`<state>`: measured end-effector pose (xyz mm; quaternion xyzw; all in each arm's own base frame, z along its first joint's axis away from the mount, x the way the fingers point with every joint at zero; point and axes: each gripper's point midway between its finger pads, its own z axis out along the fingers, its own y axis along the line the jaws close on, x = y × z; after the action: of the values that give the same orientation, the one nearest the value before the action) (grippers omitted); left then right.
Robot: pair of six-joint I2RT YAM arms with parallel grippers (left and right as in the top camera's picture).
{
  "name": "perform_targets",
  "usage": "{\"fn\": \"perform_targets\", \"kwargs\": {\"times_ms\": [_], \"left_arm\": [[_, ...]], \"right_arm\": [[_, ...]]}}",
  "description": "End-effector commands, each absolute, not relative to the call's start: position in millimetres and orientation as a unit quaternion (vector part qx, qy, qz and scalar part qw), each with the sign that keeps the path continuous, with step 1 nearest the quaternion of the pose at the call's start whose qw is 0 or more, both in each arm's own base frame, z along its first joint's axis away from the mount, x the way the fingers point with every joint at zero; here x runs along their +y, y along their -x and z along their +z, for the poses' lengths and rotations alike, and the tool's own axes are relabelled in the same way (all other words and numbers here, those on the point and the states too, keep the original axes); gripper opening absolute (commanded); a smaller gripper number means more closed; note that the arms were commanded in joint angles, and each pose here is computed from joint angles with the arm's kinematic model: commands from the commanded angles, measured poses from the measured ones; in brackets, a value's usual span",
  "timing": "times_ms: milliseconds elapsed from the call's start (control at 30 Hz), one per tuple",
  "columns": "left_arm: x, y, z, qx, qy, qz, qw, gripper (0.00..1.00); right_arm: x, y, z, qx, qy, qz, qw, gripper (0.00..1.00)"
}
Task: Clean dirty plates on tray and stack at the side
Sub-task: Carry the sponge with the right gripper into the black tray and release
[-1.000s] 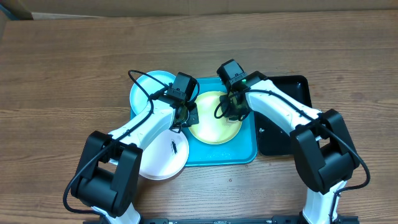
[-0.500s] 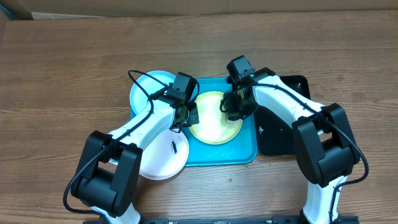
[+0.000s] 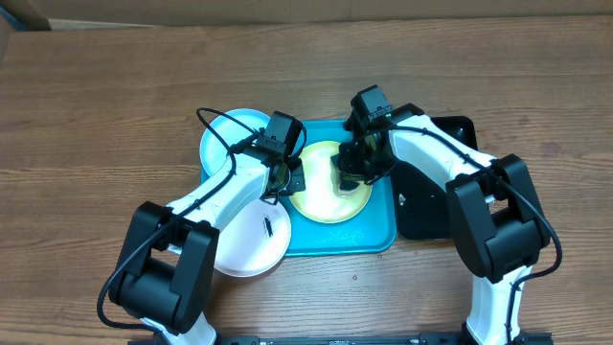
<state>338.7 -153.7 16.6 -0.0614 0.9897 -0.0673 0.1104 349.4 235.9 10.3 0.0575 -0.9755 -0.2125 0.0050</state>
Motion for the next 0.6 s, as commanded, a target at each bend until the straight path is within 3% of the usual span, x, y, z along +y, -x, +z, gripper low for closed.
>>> {"fn": "perform_targets", "kwargs": {"times_ms": [0, 233, 367, 567], "left_arm": [[-154.7, -336.2, 8.5, 0.991, 0.054, -0.066, 0.100, 0.04], [-154.6, -336.2, 8.5, 0.991, 0.054, -0.066, 0.100, 0.04], [-154.4, -335.7, 8.3, 0.992, 0.054, -0.065, 0.099, 0.04], [-154.0, -336.1, 8.4, 0.991, 0.054, -0.064, 0.100, 0.04]], "right_arm": [[270.6, -315.8, -3.8, -0.959, -0.082, -0.265, 0.064, 0.04], [296.5, -326.3, 32.1, -0.921, -0.092, -0.374, 0.065, 0.04], [295.7, -344.1, 77.3, -0.893, -0.123, -0.432, 0.042, 0.04], [261.1, -367.7, 133.6, -0.892, -0.127, -0.435, -0.002, 0.04]]}}
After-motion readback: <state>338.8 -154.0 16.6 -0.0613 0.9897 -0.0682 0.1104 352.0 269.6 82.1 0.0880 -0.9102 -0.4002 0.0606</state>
